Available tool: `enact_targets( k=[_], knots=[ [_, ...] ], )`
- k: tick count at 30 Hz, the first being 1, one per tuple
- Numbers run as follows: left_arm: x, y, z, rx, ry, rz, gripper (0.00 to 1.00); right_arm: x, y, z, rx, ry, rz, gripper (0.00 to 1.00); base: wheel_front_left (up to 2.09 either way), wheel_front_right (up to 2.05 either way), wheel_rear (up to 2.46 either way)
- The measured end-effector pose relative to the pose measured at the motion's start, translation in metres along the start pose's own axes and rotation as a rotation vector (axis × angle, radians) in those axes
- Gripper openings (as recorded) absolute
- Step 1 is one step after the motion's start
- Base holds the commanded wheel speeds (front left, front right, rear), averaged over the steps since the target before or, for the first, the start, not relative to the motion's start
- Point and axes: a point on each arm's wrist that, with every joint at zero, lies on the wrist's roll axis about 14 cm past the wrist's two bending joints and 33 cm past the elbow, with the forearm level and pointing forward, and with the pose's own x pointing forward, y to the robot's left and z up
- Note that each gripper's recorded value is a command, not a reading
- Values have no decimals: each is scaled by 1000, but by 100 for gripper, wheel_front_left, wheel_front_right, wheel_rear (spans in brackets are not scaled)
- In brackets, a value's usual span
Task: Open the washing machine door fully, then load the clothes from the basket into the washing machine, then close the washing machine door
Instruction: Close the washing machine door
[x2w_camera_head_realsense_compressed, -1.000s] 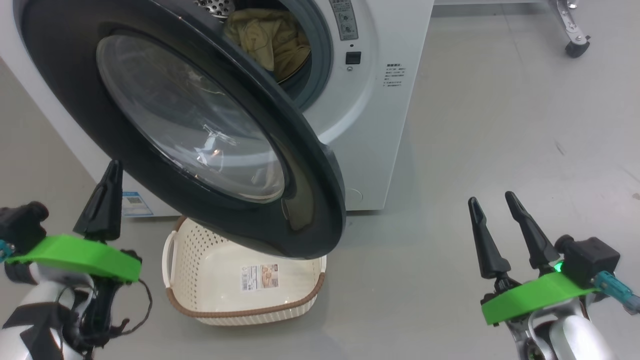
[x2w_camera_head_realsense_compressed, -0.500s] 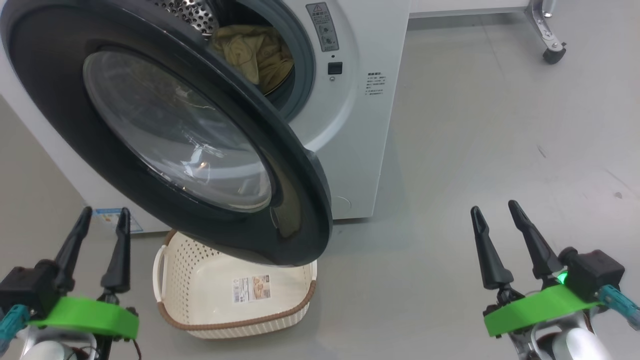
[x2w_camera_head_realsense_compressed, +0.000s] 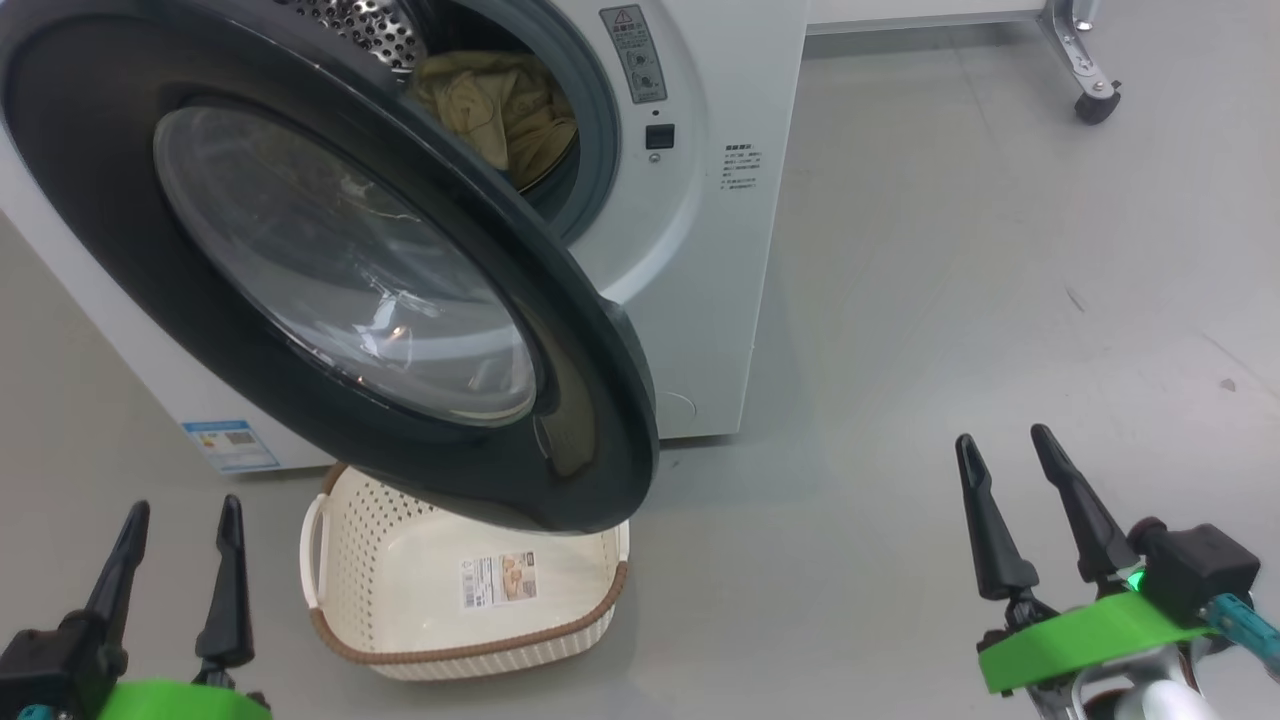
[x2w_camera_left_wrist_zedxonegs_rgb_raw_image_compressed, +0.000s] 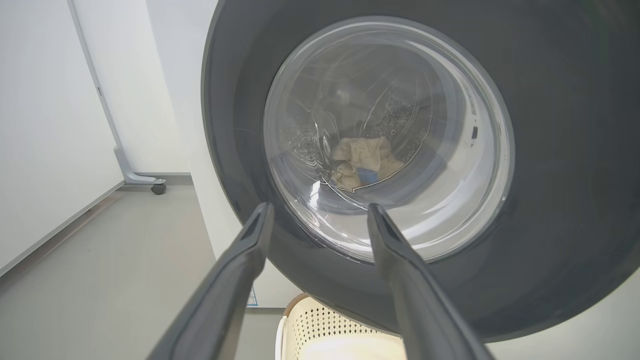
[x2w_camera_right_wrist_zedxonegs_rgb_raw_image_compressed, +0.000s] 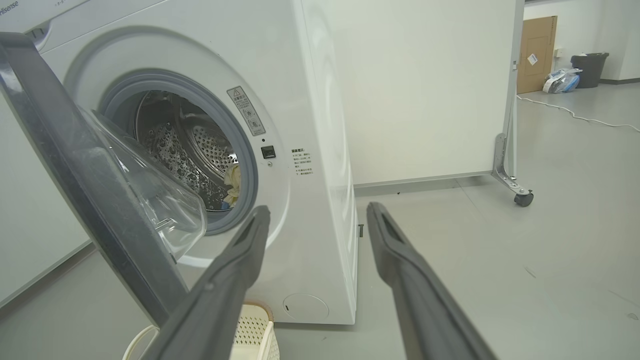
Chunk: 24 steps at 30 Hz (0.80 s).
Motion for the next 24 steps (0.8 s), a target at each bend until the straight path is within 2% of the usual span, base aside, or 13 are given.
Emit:
enact_targets(
  k=[24],
  knots=[
    [-23,8,-20,-2,50,72,100,-23,-20,-25,-1,87,-81,100,0,0,0]
  ],
)
